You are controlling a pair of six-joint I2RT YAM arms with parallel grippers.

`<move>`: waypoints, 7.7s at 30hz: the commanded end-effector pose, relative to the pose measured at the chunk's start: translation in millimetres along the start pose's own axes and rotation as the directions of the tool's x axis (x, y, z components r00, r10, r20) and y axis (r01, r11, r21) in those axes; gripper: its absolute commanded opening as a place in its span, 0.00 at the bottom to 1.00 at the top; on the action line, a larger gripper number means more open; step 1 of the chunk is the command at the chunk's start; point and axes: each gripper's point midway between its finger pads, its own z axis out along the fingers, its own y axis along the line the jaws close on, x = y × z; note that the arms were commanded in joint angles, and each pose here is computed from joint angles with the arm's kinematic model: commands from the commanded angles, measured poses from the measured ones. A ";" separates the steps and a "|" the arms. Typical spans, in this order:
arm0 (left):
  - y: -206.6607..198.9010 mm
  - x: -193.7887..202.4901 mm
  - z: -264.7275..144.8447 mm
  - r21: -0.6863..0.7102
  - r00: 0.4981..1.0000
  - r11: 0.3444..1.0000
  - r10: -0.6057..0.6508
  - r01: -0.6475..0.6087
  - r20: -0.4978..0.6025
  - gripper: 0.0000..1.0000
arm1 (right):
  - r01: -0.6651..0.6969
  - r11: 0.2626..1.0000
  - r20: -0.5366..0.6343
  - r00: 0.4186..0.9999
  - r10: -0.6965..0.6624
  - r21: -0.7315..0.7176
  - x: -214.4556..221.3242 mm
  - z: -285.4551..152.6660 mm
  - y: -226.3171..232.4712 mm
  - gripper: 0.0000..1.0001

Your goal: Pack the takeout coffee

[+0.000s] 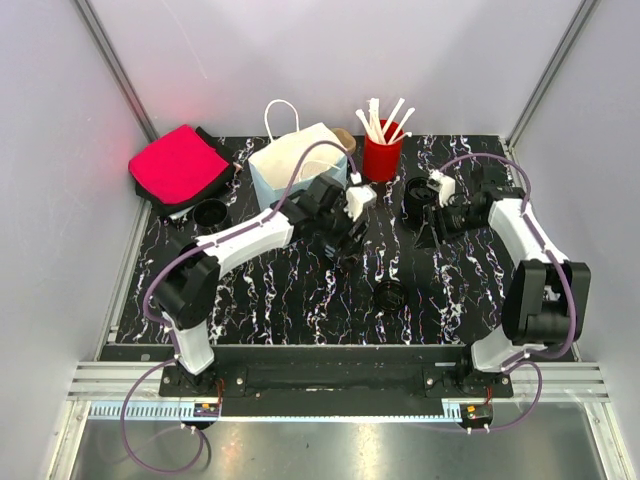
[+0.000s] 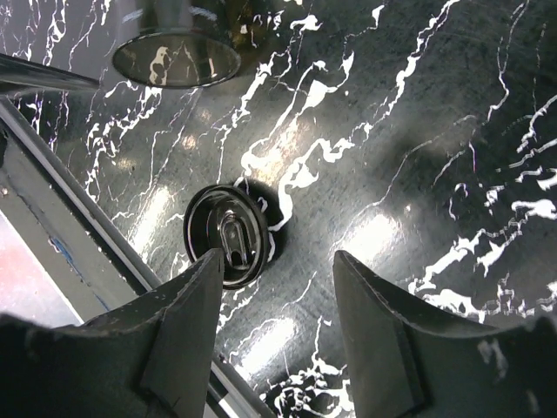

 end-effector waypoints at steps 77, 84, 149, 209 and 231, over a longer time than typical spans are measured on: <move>37.5 -3.1 -55.0 -0.002 0.997 0.998 0.067 -0.067 0.037 0.99 | 0.777 0.611 0.121 0.599 -0.791 0.148 -146.9 126.3 -60.0 0.51; 30.1 1.4 -54.4 0.042 0.997 0.996 0.076 -0.078 0.030 0.99 | 0.756 0.640 0.177 0.617 -0.767 0.137 -155.6 119.7 -44.6 0.42; -36.2 -3.5 -64.0 0.188 0.978 0.960 0.199 -0.206 0.056 0.99 | 0.242 0.968 -0.676 0.704 -0.219 -0.061 4.9 -10.8 -29.1 0.00; -67.2 16.5 -50.1 0.112 0.912 0.905 0.404 -0.410 0.068 0.99 | 0.476 0.879 -0.425 0.803 -0.418 0.035 -50.9 -60.7 35.5 0.63; 29.5 55.7 13.3 -0.144 0.721 0.706 0.672 -0.693 -0.172 0.99 | 0.407 0.894 0.059 0.904 -0.424 0.185 -55.0 -103.8 85.3 0.70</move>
